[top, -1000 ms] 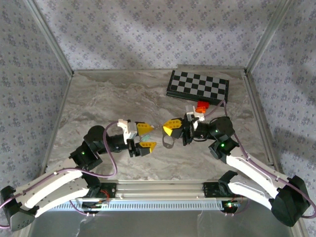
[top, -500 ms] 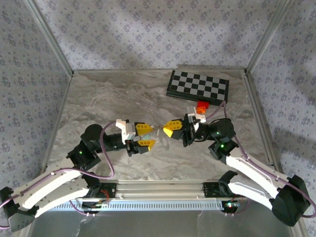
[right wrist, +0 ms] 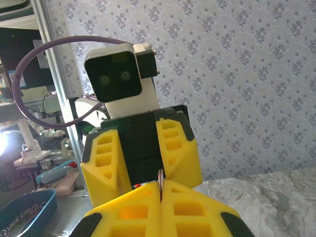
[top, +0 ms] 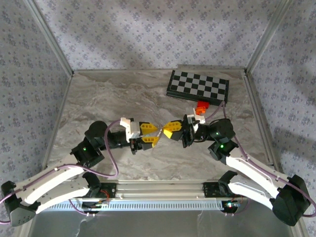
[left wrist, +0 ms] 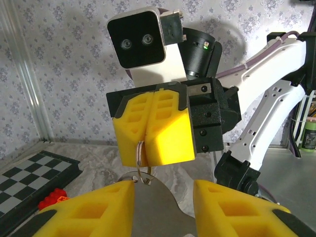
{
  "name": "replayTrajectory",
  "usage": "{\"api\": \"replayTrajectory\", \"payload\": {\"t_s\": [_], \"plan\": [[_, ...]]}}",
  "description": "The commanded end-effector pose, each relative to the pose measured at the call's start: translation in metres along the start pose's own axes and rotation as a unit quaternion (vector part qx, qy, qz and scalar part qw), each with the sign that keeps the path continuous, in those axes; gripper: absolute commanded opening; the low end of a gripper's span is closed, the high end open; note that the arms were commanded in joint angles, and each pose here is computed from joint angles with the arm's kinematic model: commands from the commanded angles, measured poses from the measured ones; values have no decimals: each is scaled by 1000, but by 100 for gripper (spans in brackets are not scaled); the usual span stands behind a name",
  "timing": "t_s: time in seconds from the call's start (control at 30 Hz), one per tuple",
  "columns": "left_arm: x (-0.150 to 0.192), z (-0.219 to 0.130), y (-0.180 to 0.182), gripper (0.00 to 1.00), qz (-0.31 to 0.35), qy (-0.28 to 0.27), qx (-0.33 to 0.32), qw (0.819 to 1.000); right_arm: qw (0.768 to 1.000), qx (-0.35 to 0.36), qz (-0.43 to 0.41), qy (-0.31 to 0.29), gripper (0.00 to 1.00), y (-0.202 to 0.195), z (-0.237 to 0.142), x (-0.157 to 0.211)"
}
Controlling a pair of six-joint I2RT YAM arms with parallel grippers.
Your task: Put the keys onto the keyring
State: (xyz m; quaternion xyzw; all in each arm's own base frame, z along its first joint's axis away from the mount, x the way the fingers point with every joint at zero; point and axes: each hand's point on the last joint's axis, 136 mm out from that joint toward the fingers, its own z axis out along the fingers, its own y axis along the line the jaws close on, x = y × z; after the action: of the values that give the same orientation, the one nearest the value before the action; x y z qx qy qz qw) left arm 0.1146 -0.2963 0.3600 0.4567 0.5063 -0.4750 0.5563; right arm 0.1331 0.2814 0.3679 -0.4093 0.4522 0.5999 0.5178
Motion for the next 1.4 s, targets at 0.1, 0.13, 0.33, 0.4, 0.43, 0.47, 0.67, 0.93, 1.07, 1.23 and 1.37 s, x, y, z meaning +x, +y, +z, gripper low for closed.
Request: {"api": "replayTrajectory", "payload": {"t_s": [0.1,0.13,0.33,0.4,0.43,0.47,0.67,0.93,1.07,1.23,1.37], "plan": [[-32,-1,0,34,29,-42,-7,999,999,-20,-27,-4,0,13,-1,-7],[-32,-1,1,33,30,-43,-10,999,999,-23,-28,-4,0,14,0,-8],[-35,1,1,31,28,-45,-8,999,999,-28,-31,-1,0,16,1,-8],[-34,3,1,30,27,-43,-7,999,999,-28,-30,0,0,15,1,-7],[-33,3,2,29,26,-41,-7,999,999,-28,-31,-1,0,16,1,-8],[-33,4,2,28,25,-41,-8,999,999,-29,-31,0,0,16,1,-7],[-29,4,3,25,23,-38,-9,999,999,-28,-35,-3,0,17,1,-10],[-24,4,3,22,18,-30,-9,999,999,-27,-37,-10,0,17,1,-12],[-21,5,4,20,16,-28,-9,999,999,-28,-35,-8,0,17,1,-10],[-18,5,3,16,14,-27,-9,1000,999,-28,-35,-8,0,18,1,-9],[-16,5,3,10,12,-24,-7,1000,999,-28,-36,-10,0,18,1,-9]]}}
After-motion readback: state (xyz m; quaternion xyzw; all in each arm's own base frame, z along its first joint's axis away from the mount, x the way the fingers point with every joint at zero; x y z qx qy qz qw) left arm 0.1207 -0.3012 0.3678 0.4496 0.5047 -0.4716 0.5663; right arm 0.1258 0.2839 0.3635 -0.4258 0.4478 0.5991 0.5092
